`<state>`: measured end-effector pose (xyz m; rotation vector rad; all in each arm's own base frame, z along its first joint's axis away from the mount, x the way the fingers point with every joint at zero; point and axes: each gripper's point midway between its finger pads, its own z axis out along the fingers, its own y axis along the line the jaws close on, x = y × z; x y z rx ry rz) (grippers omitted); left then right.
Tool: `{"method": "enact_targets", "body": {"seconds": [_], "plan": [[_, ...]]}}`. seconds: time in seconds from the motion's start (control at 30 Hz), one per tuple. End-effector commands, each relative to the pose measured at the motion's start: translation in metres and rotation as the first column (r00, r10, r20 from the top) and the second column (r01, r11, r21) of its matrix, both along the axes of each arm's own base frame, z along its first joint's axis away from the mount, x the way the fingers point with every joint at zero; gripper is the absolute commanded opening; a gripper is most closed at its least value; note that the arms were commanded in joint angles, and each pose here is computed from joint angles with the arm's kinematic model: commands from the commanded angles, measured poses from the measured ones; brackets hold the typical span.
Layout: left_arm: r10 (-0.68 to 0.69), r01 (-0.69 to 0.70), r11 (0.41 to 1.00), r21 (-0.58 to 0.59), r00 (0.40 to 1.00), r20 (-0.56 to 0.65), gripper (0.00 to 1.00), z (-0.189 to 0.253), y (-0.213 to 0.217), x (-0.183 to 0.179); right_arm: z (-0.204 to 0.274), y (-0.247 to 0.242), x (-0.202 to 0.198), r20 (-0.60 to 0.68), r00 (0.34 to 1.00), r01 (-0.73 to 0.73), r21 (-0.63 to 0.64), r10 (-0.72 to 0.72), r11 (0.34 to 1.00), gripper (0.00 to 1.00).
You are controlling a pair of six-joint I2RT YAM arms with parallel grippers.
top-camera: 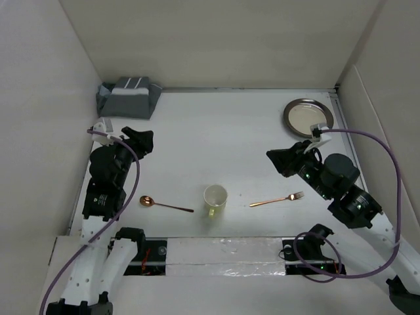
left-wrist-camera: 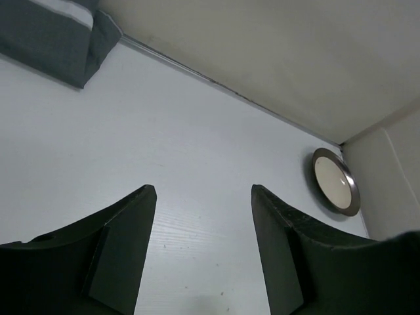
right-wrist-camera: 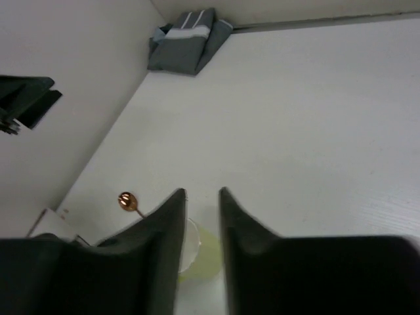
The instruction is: Set the dinner table for one person
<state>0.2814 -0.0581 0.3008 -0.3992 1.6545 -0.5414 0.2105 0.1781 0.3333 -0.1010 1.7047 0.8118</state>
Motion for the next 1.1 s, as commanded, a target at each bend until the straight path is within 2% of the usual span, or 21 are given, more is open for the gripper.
{"method": "enact_targets", "body": {"seconds": [0.0,0.03,0.1,0.13,0.17,0.2,0.23,0.27,0.3,0.33,0.37,0.4,0.43,0.47,0.5,0.53,0.57,0.63,0.7,0.83,1.07], "plan": [[0.043,-0.043,0.999,0.009,0.999,-0.006,0.57,-0.003,0.006,0.023,0.004,0.014,0.002,0.027,0.999,-0.044,0.032,0.043,0.999,0.16],[0.079,-0.079,0.997,0.013,0.997,0.009,0.54,0.007,0.012,0.031,-0.001,0.015,0.003,0.020,0.999,-0.047,0.029,0.046,0.998,0.05],[0.121,-0.119,0.993,0.025,0.992,-0.046,0.47,-0.005,0.016,0.057,-0.002,0.019,0.006,0.029,0.998,-0.058,0.023,0.057,0.998,0.00],[0.132,-0.132,0.991,0.022,0.991,-0.014,0.34,0.015,0.017,0.068,-0.002,0.022,0.007,0.028,0.997,-0.066,0.021,0.065,0.998,0.00],[0.145,-0.141,0.989,0.046,0.985,-0.091,0.26,-0.009,0.017,0.092,-0.001,0.024,0.008,0.034,0.997,-0.069,0.022,0.068,0.997,0.00],[0.163,-0.158,0.986,0.054,0.980,-0.112,0.06,-0.011,0.018,0.106,-0.001,0.026,0.008,0.033,0.997,-0.075,0.021,0.074,0.997,0.00],[0.179,-0.173,0.983,0.061,0.980,-0.092,0.00,0.009,0.020,0.122,-0.004,0.029,0.011,0.025,0.997,-0.075,0.013,0.075,0.997,0.00],[0.192,-0.172,0.978,0.121,0.964,-0.183,0.00,-0.024,0.020,0.149,-0.006,0.030,0.012,0.024,0.997,-0.073,0.012,0.073,0.997,0.00],[0.236,-0.204,0.965,0.165,0.949,-0.210,0.00,-0.030,0.028,0.164,-0.007,0.031,0.014,0.025,0.997,-0.072,0.011,0.072,0.997,0.00],[0.267,-0.229,0.953,0.197,0.945,-0.191,0.00,-0.009,0.033,0.180,-0.010,0.033,0.016,0.016,0.997,-0.075,0.001,0.075,0.997,0.00],[0.294,-0.213,0.933,0.288,0.915,-0.277,0.00,-0.050,0.038,0.203,-0.012,0.033,0.016,0.012,0.997,-0.074,-0.006,0.074,0.997,0.00],[0.336,-0.230,0.912,0.339,0.894,-0.298,0.00,-0.060,0.045,0.217,-0.015,0.031,0.017,0.002,0.998,-0.067,-0.022,0.067,0.998,0.00],[0.362,-0.247,0.895,0.373,0.890,-0.279,0.04,-0.041,0.050,0.232,-0.016,0.030,0.017,0.003,0.998,-0.061,-0.026,0.061,0.998,0.00],[0.392,-0.223,0.872,0.436,0.852,-0.346,0.13,-0.081,0.054,0.249,-0.016,0.028,0.016,0.002,0.998,-0.056,-0.024,0.056,0.998,0.00],[0.440,-0.225,0.836,0.500,0.820,-0.365,0.27,-0.092,0.068,0.254,-0.020,0.027,0.018,0.001,0.999,-0.044,-0.023,0.044,0.999,0.00],[0.452,-0.244,0.825,0.511,0.827,-0.335,0.30,-0.079,0.070,0.269,-0.022,0.027,0.018,0.001,0.999,-0.042,-0.025,0.042,0.999,0.01],[0.461,-0.215,0.814,0.539,0.805,-0.375,0.33,-0.108,0.075,0.281,-0.024,0.026,0.019,0.000,0.999,-0.040,-0.029,0.040,0.999,0.06],[0.468,-0.222,0.804,0.551,0.809,-0.357,0.40,-0.106,0.082,0.299,-0.028,0.027,0.020,-0.002,0.999,-0.038,-0.034,0.038,0.999,0.24],[0.476,-0.202,0.795,0.573,0.792,-0.382,0.42,-0.135,0.089,0.313,-0.032,0.032,0.021,-0.006,0.998,-0.056,-0.034,0.056,0.998,0.41],[0.476,-0.195,0.769,0.609,0.810,-0.343,0.48,-0.138,0.090,0.347,-0.046,0.049,0.025,-0.039,0.993,-0.113,-0.044,0.112,0.993,0.43],[0.513,-0.179,0.719,0.672,0.788,-0.339,0.51,-0.190,0.099,0.372,-0.068,0.071,0.029,-0.098,0.980,-0.183,-0.073,0.175,0.980,0.43]]}}
